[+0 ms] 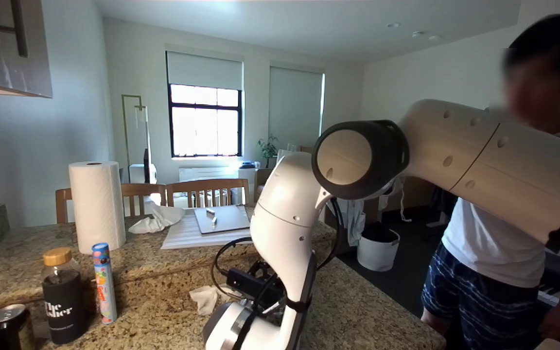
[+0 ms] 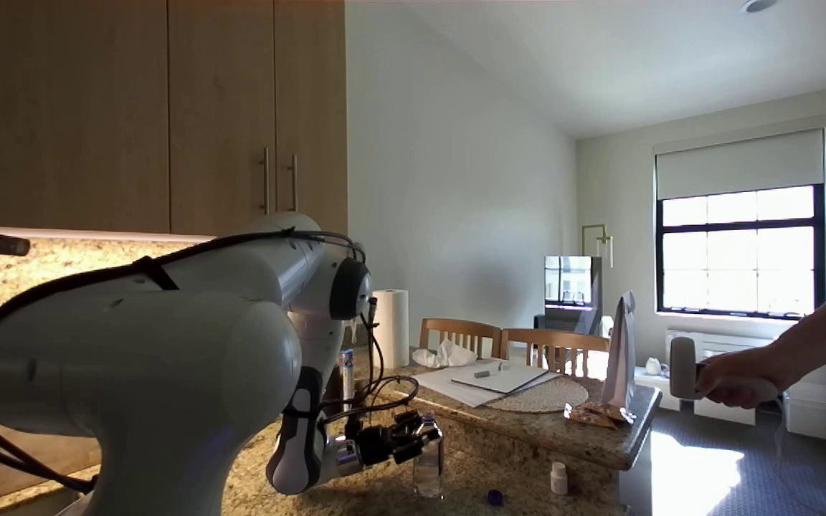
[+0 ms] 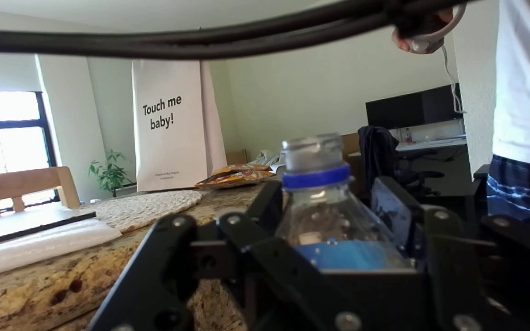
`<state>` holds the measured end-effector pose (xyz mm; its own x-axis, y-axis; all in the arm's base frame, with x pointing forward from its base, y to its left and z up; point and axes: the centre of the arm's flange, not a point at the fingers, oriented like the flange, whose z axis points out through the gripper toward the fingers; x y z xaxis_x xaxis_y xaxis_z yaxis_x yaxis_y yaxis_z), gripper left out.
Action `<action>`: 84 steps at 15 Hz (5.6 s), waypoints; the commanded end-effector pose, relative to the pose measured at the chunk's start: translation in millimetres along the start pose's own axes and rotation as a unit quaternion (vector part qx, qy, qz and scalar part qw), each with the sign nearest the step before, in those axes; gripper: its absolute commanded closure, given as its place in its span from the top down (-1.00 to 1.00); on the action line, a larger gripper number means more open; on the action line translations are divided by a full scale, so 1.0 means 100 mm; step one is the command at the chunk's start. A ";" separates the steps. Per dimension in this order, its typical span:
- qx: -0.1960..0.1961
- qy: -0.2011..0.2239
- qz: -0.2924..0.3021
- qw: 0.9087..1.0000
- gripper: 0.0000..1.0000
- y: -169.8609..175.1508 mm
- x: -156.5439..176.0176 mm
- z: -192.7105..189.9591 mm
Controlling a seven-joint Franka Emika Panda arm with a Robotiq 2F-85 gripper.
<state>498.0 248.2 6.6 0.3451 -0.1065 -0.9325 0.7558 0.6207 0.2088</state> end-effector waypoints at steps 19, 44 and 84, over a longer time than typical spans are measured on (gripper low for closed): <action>0.106 0.119 -0.033 0.987 -0.19 0.05 -0.04 -0.10; 0.082 0.155 0.009 0.985 -0.06 0.30 -0.37 0.01; 0.112 0.308 -0.048 0.943 -0.56 0.51 -1.86 1.24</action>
<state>553.3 207.2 186.5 -0.0862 0.3187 -0.9439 0.9067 0.4177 0.0582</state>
